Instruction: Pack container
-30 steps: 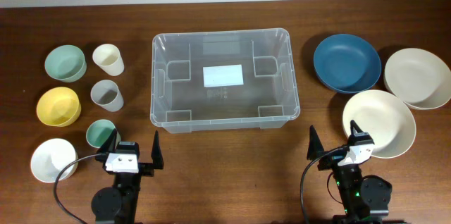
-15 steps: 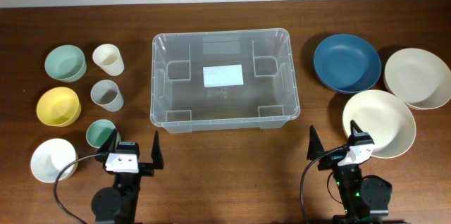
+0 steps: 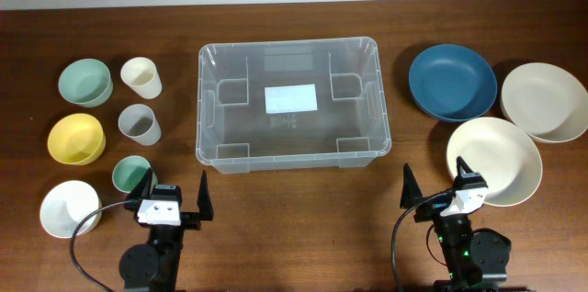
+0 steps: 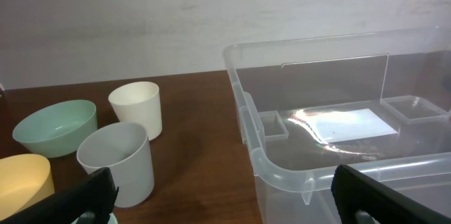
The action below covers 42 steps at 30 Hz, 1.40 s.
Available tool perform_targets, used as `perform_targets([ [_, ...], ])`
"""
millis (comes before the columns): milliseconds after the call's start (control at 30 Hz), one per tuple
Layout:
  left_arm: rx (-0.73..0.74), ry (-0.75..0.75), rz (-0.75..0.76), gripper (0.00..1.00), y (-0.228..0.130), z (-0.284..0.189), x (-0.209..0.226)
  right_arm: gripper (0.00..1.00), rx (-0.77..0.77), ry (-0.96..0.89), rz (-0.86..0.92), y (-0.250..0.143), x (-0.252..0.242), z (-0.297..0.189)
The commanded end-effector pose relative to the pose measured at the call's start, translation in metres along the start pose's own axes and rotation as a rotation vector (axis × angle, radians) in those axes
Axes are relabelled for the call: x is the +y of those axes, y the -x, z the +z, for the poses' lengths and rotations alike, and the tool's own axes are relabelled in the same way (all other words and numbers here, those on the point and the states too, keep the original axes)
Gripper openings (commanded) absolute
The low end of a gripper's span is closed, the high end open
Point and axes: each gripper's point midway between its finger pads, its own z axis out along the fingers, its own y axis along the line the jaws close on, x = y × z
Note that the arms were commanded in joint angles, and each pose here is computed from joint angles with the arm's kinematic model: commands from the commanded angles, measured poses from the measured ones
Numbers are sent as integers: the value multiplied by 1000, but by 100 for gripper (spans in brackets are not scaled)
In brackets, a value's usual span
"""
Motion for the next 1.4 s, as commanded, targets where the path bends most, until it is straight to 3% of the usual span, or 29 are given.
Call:
perform_targets([
  [0, 0, 10, -7, 99, -1, 0, 2, 99, -6, 26, -5, 0, 5, 0],
  [233, 0, 10, -7, 99, -1, 0, 2, 99, -3, 60, 31, 3, 11, -1],
  [467, 0, 10, -7, 99, -1, 0, 2, 99, -43, -137, 130, 67, -16, -20],
  [667, 0, 10, -7, 99, -1, 0, 2, 99, 217, -323, 130, 105, -38, -35],
  [900, 0, 10, -7, 99, -1, 0, 2, 99, 521, -239, 161, 116, -19, -21],
  [967, 0, 10, -7, 99, -1, 0, 2, 99, 570, -315, 168, 112, -31, -17],
  [1000, 0, 10, -7, 100, -1, 0, 2, 99, 584, -471, 266, 106, -52, -20],
  [1033, 0, 10, -7, 100, -1, 0, 2, 99, 585, -511, 292, 104, -58, -22],
  [1067, 0, 10, -7, 99, -1, 0, 2, 99, 583, -713, 416, 94, -84, -36],
  [1133, 0, 10, -7, 99, -1, 0, 2, 99, 594, -866, 506, 83, -107, -52],
  [1367, 0, 10, -7, 99, -1, 0, 2, 99, 658, -1081, 801, 49, -157, -92],
])
